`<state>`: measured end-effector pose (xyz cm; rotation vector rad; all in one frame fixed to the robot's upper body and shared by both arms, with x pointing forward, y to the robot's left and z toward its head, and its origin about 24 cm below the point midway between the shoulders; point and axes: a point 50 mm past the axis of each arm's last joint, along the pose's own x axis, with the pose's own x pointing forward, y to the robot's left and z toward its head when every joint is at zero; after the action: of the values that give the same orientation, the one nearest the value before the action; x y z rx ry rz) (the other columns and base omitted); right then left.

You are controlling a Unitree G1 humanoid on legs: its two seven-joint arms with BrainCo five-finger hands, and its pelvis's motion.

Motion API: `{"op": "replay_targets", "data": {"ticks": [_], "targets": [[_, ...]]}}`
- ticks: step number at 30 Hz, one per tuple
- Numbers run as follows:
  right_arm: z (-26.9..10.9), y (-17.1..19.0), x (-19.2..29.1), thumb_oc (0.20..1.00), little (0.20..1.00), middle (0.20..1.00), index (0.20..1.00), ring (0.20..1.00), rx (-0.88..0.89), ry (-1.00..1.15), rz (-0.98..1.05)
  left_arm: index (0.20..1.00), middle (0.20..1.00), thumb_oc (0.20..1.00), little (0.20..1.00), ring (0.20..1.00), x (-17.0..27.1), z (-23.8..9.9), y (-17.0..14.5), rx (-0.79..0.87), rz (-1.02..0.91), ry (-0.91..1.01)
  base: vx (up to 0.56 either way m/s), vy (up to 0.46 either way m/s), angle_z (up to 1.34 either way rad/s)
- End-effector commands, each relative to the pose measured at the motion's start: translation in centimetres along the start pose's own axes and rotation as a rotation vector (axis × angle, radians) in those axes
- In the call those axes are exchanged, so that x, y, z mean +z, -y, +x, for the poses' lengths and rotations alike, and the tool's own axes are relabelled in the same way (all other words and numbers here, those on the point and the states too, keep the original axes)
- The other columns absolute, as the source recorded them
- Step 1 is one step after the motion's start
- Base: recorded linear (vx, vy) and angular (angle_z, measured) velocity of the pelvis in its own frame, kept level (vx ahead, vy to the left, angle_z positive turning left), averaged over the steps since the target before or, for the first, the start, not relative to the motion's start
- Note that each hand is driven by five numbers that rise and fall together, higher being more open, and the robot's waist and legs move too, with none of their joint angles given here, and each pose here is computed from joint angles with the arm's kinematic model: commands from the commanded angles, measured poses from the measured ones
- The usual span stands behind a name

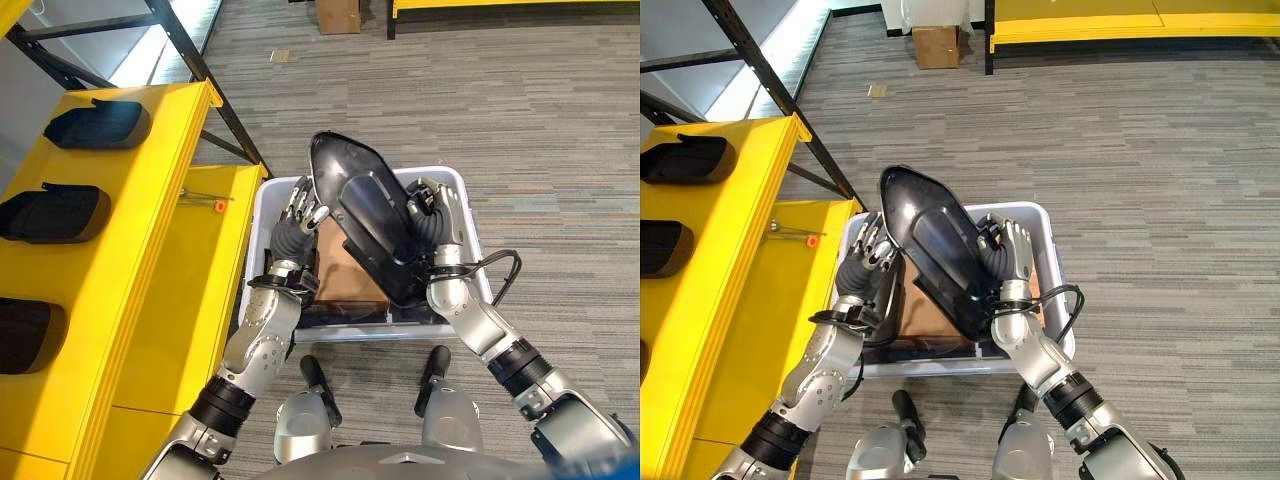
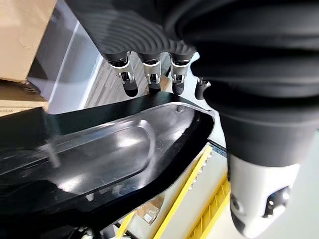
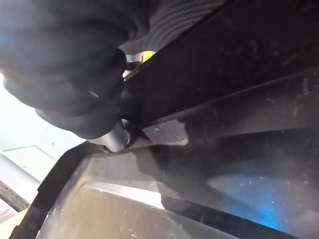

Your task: Move parts from the plastic box to the shelf.

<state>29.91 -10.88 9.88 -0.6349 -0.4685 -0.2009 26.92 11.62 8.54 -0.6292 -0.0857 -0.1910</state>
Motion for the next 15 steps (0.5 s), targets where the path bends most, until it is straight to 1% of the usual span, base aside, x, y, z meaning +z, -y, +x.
{"op": "replay_targets", "data": {"ticks": [1,2,7,9,15], "targets": [[3.3,1.6,7.5,0.200,0.200,0.200,0.200,0.200,-0.168,0.314,0.171,1.000,1.000,1.000,1.000,1.000,0.0,-0.2,2.6,-0.119,-0.072,0.006,0.00,0.000,0.00],[3.6,1.9,8.0,0.200,0.200,0.200,0.200,0.200,-0.176,0.331,0.184,1.000,1.000,1.000,1.000,1.000,0.0,-0.4,2.4,-0.092,-0.087,0.014,0.00,0.000,0.00],[3.9,2.6,8.9,0.200,0.200,0.200,0.200,0.200,-0.197,0.377,0.180,1.000,1.000,1.000,1.000,1.000,-0.3,-0.8,2.5,-0.105,-0.091,-0.022,0.01,-0.002,0.01],[4.3,3.1,9.6,0.200,0.200,0.200,0.200,0.200,-0.191,0.398,0.194,1.000,1.000,1.000,1.000,1.000,-1.0,-1.1,2.7,-0.141,-0.061,-0.065,0.03,-0.005,0.05],[4.7,3.2,10.0,0.200,0.200,0.200,0.200,0.200,-0.169,0.410,0.185,1.000,1.000,1.000,1.000,1.000,-1.5,-1.4,3.1,-0.192,-0.042,-0.067,0.00,0.000,0.00]]}}
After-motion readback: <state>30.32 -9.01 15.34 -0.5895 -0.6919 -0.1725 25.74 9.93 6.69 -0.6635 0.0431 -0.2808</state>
